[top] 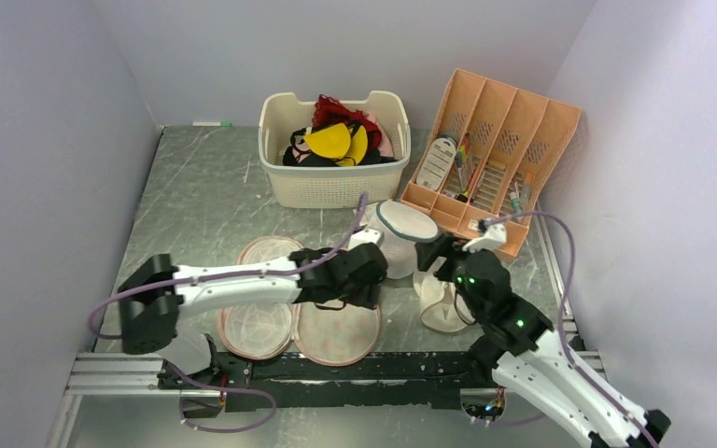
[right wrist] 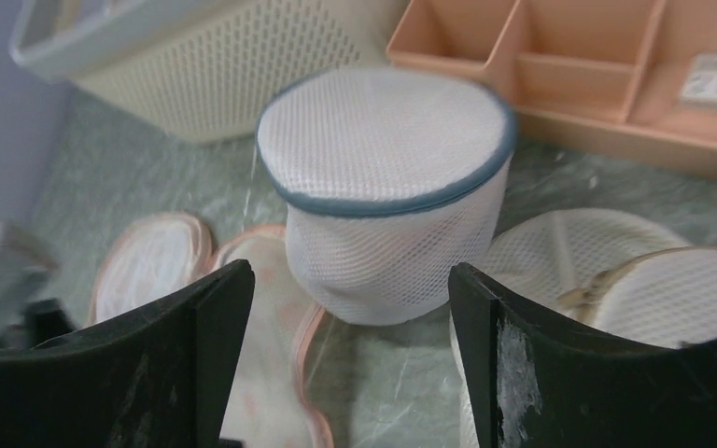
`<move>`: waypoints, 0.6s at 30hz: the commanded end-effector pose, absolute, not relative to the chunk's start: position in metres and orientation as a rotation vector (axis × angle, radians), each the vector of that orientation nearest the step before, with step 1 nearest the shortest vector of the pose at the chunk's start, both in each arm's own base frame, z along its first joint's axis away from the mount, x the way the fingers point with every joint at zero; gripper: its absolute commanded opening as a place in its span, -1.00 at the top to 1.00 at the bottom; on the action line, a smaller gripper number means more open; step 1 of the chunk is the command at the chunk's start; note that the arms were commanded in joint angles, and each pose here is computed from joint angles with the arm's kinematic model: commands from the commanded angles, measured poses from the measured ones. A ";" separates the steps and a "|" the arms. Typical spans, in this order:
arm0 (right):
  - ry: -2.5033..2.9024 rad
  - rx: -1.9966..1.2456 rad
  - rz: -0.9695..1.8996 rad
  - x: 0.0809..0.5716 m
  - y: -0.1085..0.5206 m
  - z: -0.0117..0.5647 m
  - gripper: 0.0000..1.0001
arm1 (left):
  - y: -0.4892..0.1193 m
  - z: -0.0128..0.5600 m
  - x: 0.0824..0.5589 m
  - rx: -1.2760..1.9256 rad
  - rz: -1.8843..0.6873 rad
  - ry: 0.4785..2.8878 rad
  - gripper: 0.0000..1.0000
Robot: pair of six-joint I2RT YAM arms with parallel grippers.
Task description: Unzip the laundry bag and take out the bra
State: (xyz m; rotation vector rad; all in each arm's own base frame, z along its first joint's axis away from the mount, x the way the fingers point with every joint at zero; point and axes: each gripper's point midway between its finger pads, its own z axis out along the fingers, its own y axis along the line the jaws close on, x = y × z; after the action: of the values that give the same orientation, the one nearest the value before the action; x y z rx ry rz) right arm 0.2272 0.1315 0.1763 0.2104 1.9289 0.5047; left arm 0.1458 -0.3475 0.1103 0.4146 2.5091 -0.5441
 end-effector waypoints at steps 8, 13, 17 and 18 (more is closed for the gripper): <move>1.775 0.292 0.437 0.215 0.089 0.196 -0.51 | -0.370 0.073 0.195 0.480 -0.019 2.475 -0.44; 1.811 0.252 0.419 0.218 0.095 0.191 -0.51 | -0.373 0.054 0.199 0.514 0.078 2.479 -0.21; 1.799 0.246 0.425 0.218 0.096 0.191 -0.51 | -0.369 0.037 0.198 0.549 0.140 2.488 -0.02; 1.795 0.246 0.427 0.218 0.096 0.191 -0.51 | -0.368 0.033 0.197 0.560 0.146 2.493 0.01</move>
State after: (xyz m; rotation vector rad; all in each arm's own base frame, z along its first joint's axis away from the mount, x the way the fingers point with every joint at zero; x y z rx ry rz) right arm 0.2161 0.0928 0.1799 0.2414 1.8464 0.3893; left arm 0.1973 -0.3758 0.0416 0.5050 2.5120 0.0443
